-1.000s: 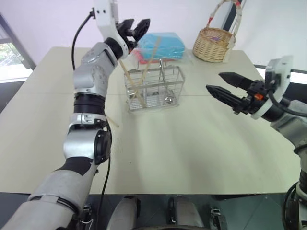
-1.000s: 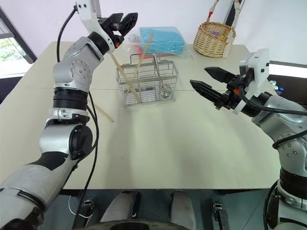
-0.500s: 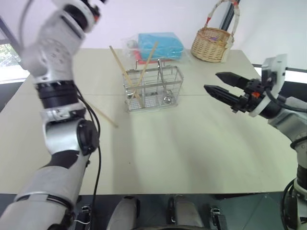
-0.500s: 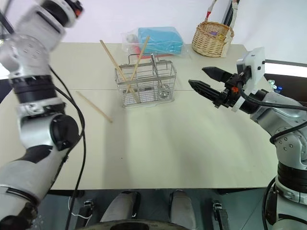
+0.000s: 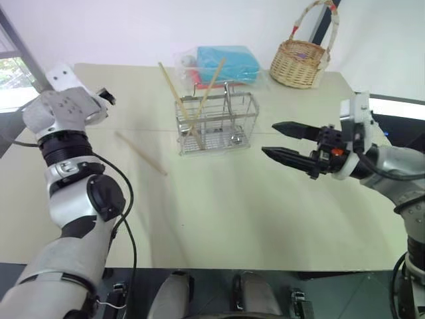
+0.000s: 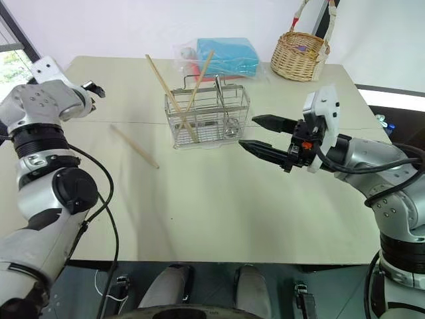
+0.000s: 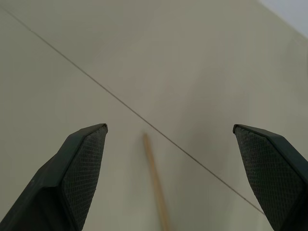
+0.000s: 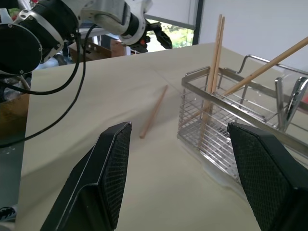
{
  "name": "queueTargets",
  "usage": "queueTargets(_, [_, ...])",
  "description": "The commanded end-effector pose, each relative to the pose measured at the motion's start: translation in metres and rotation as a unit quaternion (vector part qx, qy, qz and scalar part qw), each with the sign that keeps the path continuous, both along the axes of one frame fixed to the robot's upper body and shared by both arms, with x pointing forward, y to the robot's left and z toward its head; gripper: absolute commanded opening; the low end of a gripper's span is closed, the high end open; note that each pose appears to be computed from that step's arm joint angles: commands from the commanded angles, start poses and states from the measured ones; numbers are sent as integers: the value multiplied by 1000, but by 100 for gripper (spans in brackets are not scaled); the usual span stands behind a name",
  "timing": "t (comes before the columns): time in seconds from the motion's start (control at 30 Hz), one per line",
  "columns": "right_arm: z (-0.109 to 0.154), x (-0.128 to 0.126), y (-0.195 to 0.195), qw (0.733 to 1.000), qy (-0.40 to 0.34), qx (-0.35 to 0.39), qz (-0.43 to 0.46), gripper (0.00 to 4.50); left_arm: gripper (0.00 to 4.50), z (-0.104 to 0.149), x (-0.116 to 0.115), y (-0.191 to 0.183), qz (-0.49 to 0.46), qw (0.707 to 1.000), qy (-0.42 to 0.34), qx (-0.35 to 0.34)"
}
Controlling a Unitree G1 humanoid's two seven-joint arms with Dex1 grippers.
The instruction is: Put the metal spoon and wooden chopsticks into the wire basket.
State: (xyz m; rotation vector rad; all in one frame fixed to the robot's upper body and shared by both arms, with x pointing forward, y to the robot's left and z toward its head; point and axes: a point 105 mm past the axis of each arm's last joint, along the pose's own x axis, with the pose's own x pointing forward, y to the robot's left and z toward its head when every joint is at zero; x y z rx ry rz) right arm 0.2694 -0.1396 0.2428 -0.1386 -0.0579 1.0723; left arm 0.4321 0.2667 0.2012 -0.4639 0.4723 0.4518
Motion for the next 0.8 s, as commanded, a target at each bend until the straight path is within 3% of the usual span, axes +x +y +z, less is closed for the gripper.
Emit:
queueTargets(0.03, [10, -6, 6, 1000, -24, 10, 14, 328, 440, -13, 5, -6, 1, 1000, 21, 2])
queueTargets(0.43, [5, -11, 8, 1000, -16, 23, 9, 328, 440, -60, 9, -8, 14, 997, 76, 0])
queueTargets(0.5, [4, -13, 8, 1000, -13, 22, 10, 328, 390, -65, 10, -9, 17, 997, 75, -6])
queueTargets(0.57, [2, -14, 8, 1000, -12, 20, 12, 328, 311, -67, 10, -11, 18, 997, 75, -10])
queueTargets(0.77, [3, -14, 8, 1000, -11, 20, 8, 328, 7, -64, 13, -13, 19, 997, 69, -14])
queueTargets(0.8, [2, -14, 8, 1000, -12, 20, 8, 328, 7, -63, 13, -13, 20, 997, 67, -15])
